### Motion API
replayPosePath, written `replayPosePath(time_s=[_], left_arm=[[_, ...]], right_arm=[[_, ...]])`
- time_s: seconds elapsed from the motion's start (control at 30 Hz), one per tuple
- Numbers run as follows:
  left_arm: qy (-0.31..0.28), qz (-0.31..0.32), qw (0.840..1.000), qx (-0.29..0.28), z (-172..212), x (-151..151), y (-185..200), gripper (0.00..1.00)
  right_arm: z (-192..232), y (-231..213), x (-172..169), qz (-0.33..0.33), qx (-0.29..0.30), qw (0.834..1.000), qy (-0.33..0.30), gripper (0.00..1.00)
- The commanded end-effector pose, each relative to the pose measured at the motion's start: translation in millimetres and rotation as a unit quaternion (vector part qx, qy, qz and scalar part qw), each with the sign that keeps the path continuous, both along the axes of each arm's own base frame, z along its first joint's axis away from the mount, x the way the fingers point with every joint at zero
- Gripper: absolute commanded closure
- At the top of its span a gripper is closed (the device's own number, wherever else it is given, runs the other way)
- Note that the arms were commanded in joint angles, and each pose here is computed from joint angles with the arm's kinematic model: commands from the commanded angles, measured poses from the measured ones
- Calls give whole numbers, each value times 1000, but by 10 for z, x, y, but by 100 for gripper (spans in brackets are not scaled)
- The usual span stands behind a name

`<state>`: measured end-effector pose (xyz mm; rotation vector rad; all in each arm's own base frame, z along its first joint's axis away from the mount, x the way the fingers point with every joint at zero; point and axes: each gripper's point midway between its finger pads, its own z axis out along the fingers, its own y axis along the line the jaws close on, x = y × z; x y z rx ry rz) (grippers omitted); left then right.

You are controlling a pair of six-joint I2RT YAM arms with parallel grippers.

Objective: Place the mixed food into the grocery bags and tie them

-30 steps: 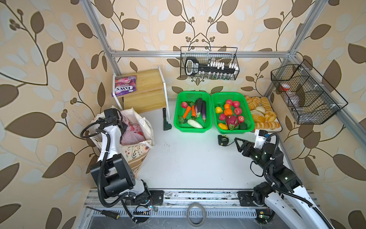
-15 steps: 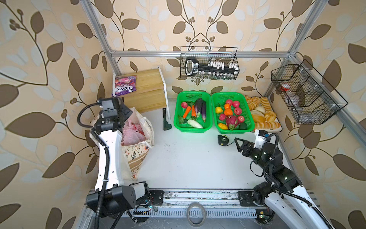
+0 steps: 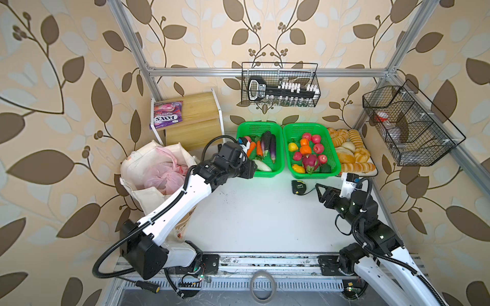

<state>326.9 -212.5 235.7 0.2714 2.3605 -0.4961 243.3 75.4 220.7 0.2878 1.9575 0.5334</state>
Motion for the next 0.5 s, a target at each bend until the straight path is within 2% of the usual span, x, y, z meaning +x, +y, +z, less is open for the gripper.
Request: replayPosePath(time_s=[0.0, 0.1, 0.2, 0.27, 0.33, 0.47], left_arm=[[8, 82, 992, 94, -380, 99, 416, 43], [48, 160, 974, 157, -753, 52, 846, 45], [112, 231, 953, 161, -1048, -88, 1326, 45], [135, 283, 936, 159, -1118, -193, 1683, 44], [129, 324, 925, 150, -1058, -259, 1973, 43], [80, 412, 897, 142, -758, -335, 2468, 43]], right_arm=[[100, -116, -18, -19, -28, 999, -13, 30], [79, -191, -19, -32, -49, 998, -16, 30], [76, -276, -16, -49, -72, 996, -20, 30], [81, -315, -18, -55, -86, 995, -22, 30], [73, -331, -18, -57, -93, 994, -21, 30], [41, -325, -1, -55, -94, 994, -18, 30]])
